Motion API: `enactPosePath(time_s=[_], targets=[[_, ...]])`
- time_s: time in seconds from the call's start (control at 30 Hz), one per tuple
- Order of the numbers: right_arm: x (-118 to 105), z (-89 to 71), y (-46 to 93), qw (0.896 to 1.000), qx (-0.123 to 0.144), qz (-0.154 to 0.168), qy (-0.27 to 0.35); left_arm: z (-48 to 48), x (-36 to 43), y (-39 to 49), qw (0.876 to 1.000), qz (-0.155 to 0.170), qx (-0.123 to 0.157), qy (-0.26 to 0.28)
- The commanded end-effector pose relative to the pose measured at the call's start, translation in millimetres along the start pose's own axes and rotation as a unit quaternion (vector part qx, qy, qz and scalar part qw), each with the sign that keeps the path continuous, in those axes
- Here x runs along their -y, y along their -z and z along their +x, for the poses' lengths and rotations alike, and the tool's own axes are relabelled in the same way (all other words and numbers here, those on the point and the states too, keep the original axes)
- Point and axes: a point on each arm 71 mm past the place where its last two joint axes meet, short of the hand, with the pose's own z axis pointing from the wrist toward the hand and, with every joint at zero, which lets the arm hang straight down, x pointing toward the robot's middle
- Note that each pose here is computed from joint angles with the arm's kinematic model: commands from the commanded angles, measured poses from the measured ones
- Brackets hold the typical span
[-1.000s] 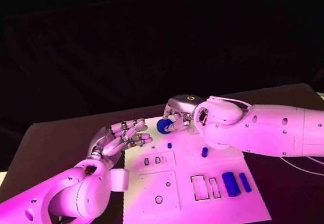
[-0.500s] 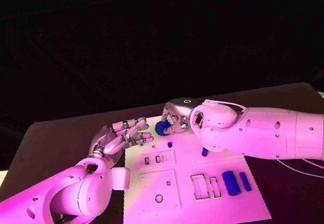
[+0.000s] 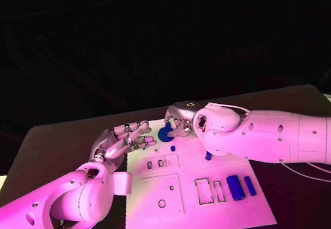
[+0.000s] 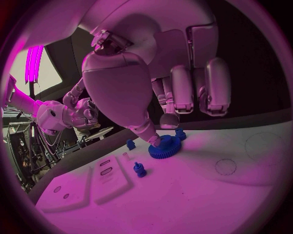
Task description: Assemble the parts on the task board
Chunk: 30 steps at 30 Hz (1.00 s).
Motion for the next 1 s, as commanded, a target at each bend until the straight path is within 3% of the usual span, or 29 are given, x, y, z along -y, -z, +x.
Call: enactPosePath(time_s=[0.03, 0.27, 0.43, 0.7, 1.0], targets=[[-2.2, 0.3, 1.2, 1.0, -0.001, -0.01, 0.005, 2.9, 1.2, -0.3, 1.0, 0.004, -0.011, 0.001], [5.6, -10.1, 15.4, 0.998, 0.039, -0.028, -0.027, 1.7, 1.2, -0.1, 1.0, 0.003, -0.01, 0.001], [22.8, -24.4, 37.0, 0.993, 0.065, -0.058, -0.081, -1.0, 1.6, 0.8, 1.0, 0.004, -0.009, 0.001], [79.1, -39.7, 68.9, 0.978, 0.034, -0.066, -0.197, -8.4, 2.7, 2.6, 1.0, 0.008, -0.005, -0.004], [131.3, -39.4, 81.1, 0.977, 0.036, -0.039, -0.207, -11.5, 0.9, 1.0, 1.0, 0.009, -0.004, -0.005]])
